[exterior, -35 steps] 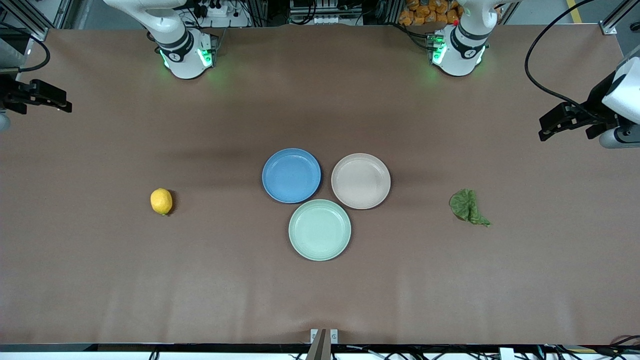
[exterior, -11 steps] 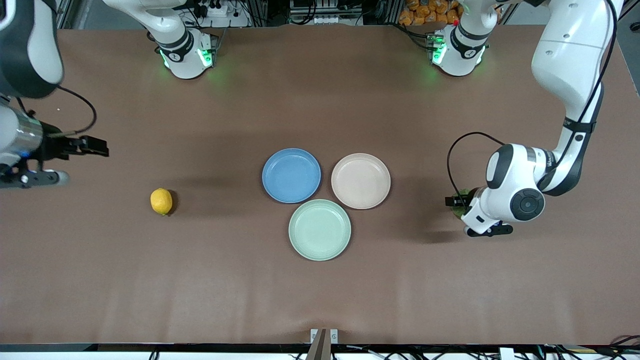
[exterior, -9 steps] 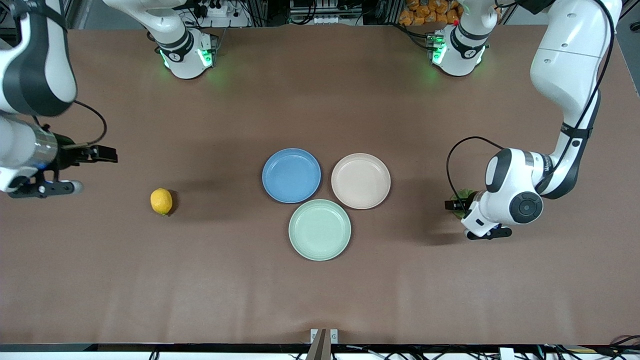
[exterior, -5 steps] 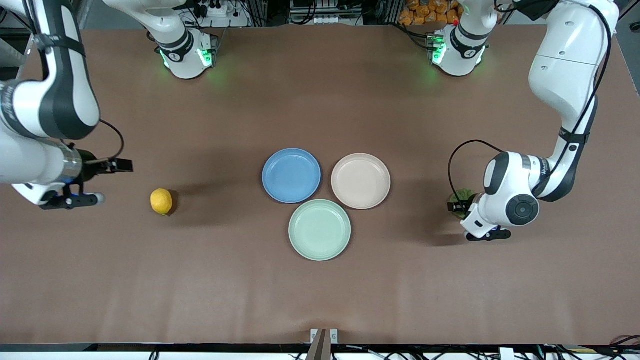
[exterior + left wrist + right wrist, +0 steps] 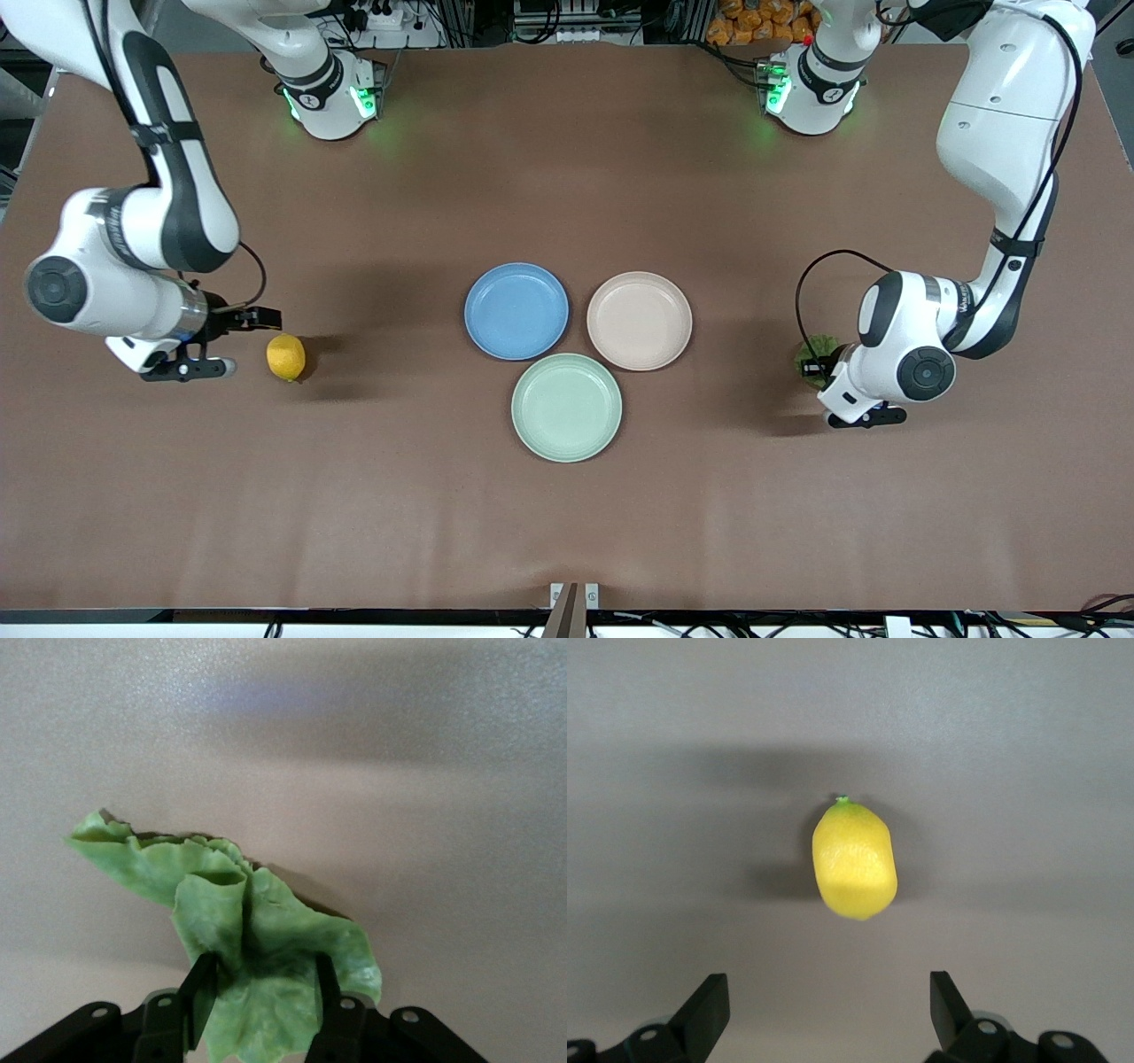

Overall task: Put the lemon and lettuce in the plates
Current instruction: 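Grasp the lettuce with the left gripper while the right gripper reaches the lemon, then carry the lettuce onto the beige plate while the right gripper grasps the lemon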

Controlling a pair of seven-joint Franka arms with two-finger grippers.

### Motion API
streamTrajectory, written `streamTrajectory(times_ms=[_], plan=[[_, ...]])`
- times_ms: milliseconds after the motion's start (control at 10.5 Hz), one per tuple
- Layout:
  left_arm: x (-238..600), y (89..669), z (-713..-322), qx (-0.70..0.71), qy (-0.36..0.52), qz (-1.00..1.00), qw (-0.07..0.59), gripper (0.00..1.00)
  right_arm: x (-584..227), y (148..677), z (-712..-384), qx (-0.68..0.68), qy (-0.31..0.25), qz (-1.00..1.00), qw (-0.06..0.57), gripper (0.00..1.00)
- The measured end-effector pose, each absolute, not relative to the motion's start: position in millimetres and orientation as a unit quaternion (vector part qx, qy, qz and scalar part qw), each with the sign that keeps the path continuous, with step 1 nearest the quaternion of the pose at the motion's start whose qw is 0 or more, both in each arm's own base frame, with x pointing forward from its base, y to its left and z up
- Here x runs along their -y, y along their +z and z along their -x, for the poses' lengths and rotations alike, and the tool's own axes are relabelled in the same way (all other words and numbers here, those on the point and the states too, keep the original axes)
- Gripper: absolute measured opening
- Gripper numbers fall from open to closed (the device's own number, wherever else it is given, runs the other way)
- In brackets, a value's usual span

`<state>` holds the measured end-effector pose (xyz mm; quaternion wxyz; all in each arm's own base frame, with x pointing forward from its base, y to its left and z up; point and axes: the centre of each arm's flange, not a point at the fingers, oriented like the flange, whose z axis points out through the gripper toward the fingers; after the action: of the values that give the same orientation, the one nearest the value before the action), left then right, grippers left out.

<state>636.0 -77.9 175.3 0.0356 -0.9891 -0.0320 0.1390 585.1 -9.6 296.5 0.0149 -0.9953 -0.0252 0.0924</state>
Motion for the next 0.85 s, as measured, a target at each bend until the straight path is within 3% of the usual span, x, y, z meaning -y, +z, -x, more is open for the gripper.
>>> streamTrajectory(times_ms=[190, 284, 379, 853], plan=[[77.7, 175.1, -636.2, 0.032, 0.139, 0.989, 0.036, 0.26, 10.4, 272.4, -578.3, 0.023, 0.081, 0.996, 0.013, 1.0], [77.7, 175.1, -636.3, 0.032, 0.139, 0.989, 0.036, 0.08, 10.7, 264.2, -576.8, 0.023, 0.075, 0.997, 0.012, 1.0], [77.7, 175.3, -636.5, 0.032, 0.138, 0.989, 0.036, 0.03, 11.0, 256.5, -576.6, 0.022, 0.07, 0.997, 0.011, 1.0], [93.6, 214.3, -652.9, 0.056, 0.106, 0.992, 0.036, 0.03, 12.0, 206.4, -574.1, 0.022, 0.045, 0.999, 0.004, 1.0]])
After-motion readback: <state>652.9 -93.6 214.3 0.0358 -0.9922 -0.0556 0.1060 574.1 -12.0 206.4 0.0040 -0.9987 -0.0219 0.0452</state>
